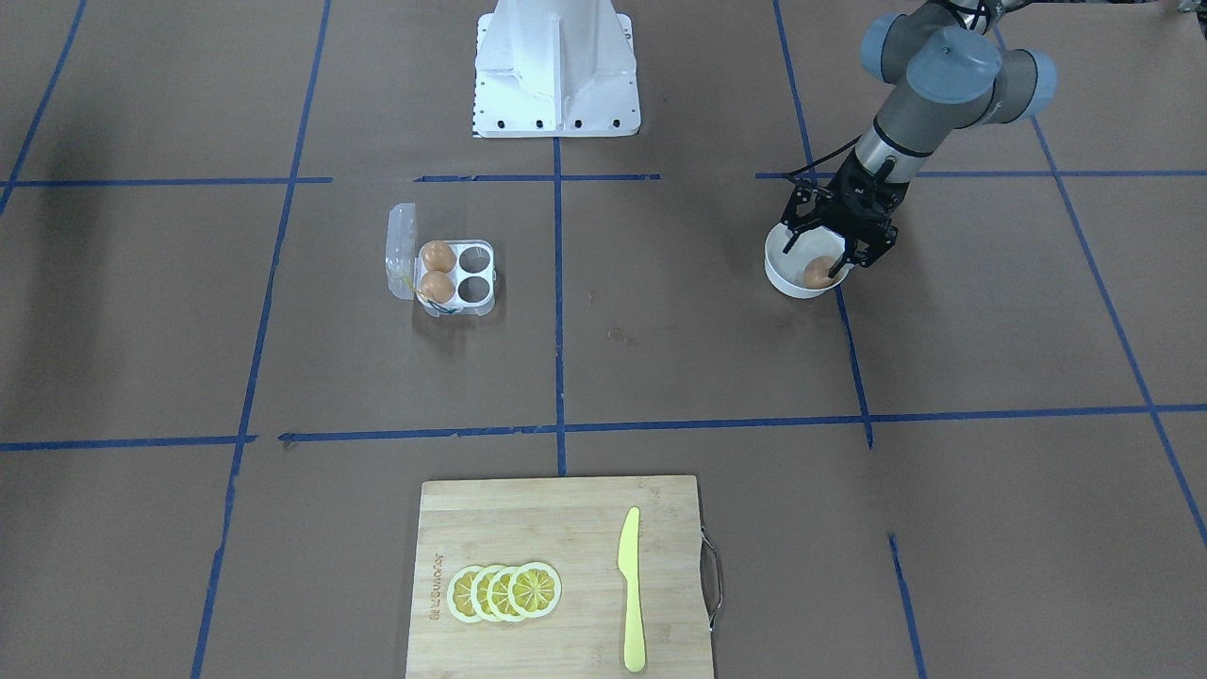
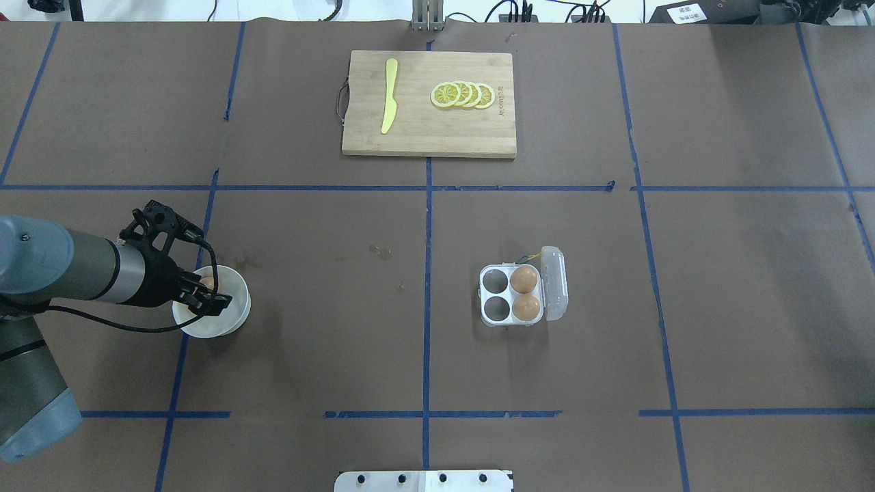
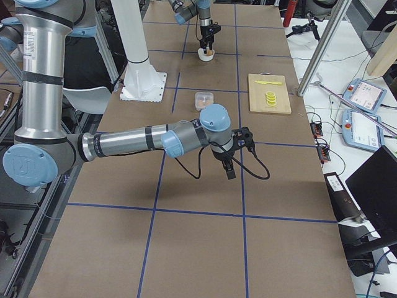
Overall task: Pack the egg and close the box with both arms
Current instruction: 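Lower the left gripper into the bowl around the brown egg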
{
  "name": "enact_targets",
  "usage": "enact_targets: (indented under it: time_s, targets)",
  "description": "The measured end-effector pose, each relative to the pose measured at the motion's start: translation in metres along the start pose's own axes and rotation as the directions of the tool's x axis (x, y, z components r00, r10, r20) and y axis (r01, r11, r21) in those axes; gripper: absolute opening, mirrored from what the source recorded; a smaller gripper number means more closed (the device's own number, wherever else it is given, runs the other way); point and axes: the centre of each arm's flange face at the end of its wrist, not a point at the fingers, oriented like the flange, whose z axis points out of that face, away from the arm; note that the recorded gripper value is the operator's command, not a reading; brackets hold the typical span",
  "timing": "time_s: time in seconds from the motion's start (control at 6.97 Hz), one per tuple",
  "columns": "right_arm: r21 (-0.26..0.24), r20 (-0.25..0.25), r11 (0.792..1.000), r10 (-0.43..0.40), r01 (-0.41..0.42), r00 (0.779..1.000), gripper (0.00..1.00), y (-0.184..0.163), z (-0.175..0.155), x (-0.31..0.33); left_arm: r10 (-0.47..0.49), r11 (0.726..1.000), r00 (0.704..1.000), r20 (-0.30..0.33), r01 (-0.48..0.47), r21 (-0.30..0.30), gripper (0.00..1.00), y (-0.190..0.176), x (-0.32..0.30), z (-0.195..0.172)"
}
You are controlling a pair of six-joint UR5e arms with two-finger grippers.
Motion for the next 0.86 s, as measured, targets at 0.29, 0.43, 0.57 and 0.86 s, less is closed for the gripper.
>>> enact_targets:
  time_s: [0.29, 0.43, 0.57, 0.86]
  targets:
    - [0.001, 0.0, 1.0, -0.001, 0.001, 1.0, 1.0, -0.001, 0.0, 0.0, 0.0, 1.0, 1.0, 0.002, 0.0, -0.004, 0.74, 0.002, -0.001, 0.001]
    - [0.001, 0.0, 1.0, -0.001, 0.001, 1.0, 1.0, -0.001, 0.0, -0.001, 0.001, 1.0, 1.0, 0.003, -0.001, -0.008, 0.74, 0.003, -0.001, 0.003]
    - [0.001, 0.0, 1.0, -0.001, 0.001, 1.0, 1.0, -0.001, 0.0, -0.001, 0.003, 1.0, 1.0, 0.002, -0.003, -0.013, 0.74, 0.005, 0.0, 0.006]
    - [0.0, 0.0, 1.0, 0.0, 0.0, 1.0, 1.0, 0.0, 0.0, 0.0, 0.006, 1.0, 1.0, 0.001, -0.006, -0.023, 0.7, 0.008, 0.002, 0.011]
